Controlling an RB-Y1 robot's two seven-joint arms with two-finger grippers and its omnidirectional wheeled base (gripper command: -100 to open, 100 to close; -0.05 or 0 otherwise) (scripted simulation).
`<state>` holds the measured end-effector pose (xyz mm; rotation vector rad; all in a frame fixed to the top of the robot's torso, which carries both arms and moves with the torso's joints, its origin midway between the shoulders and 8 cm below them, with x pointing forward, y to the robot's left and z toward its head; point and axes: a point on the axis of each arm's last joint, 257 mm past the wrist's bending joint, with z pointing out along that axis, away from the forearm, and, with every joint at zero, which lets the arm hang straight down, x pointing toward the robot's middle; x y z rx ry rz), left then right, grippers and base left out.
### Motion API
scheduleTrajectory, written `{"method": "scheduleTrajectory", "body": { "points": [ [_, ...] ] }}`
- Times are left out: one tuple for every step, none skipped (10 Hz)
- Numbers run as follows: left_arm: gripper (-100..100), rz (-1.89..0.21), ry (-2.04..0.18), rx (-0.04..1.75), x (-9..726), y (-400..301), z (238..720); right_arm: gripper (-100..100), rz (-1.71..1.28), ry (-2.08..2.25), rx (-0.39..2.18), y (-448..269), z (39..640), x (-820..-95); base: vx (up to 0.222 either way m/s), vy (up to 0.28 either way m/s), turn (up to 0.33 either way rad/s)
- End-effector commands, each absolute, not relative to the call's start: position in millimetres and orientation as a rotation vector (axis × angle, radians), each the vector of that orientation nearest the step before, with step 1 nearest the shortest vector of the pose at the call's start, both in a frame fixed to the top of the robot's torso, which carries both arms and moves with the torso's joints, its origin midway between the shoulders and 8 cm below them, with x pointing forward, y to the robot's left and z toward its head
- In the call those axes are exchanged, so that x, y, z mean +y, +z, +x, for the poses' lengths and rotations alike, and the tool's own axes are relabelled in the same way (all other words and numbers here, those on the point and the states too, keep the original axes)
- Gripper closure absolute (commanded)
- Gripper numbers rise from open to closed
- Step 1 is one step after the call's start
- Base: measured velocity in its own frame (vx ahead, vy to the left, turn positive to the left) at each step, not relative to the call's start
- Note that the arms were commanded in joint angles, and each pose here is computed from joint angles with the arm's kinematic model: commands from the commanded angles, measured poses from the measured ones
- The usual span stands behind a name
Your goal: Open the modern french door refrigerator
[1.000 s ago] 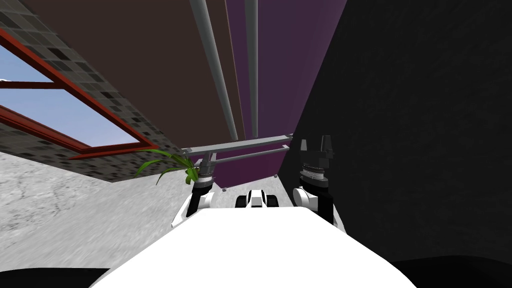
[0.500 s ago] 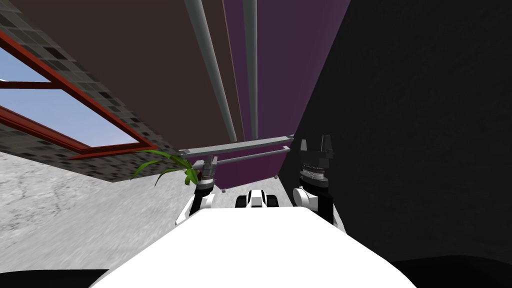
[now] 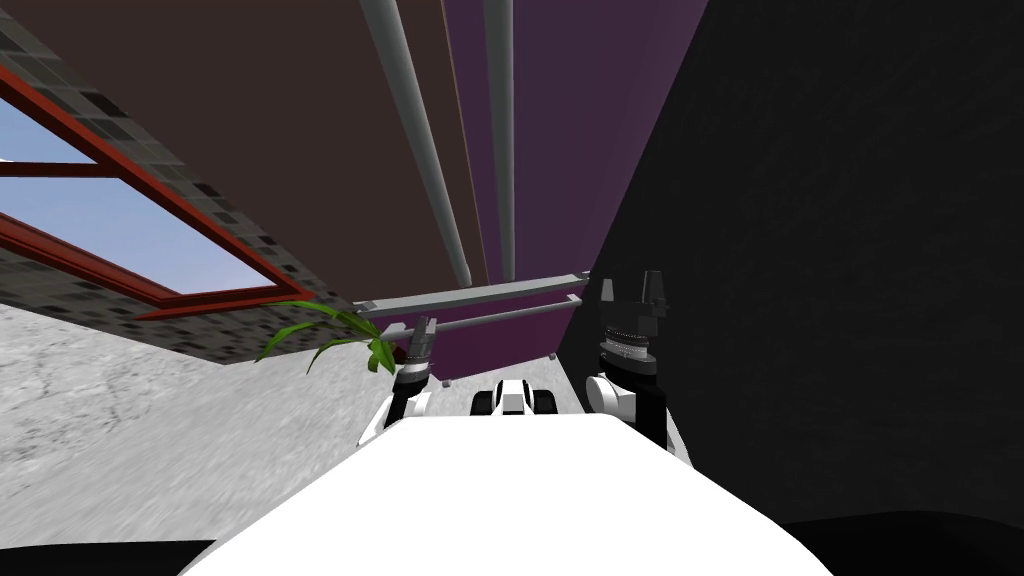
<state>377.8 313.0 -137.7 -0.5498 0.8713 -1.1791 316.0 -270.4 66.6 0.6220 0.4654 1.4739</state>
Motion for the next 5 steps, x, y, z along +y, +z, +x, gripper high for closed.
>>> {"method": "scheduleTrajectory", "body": {
  "points": [
    [-100,-0.559,-1.176,0.875,317.3,-155.2,375.4,0,0.622,1.474,0.465,66.6,316.0,-270.4,0.047,-0.012,0.021],
    [-100,-0.574,-1.170,0.888,319.2,-163.0,375.7,0,0.622,1.474,0.465,66.6,316.0,-270.4,0.037,-0.012,0.007],
    [-100,-0.579,-1.168,0.889,320.6,-170.9,374.6,0,0.622,1.474,0.465,66.6,316.0,-270.4,0.031,-0.013,0.011],
    [-100,-0.577,-1.170,0.884,321.0,-174.6,373.3,0,0.622,1.474,0.465,66.6,316.0,-270.4,0.043,-0.016,0.022],
    [-100,-0.592,-1.164,0.896,322.7,-182.2,373.2,0,0.622,1.474,0.465,66.6,316.0,-270.4,0.036,-0.012,0.008]
  ]
}}
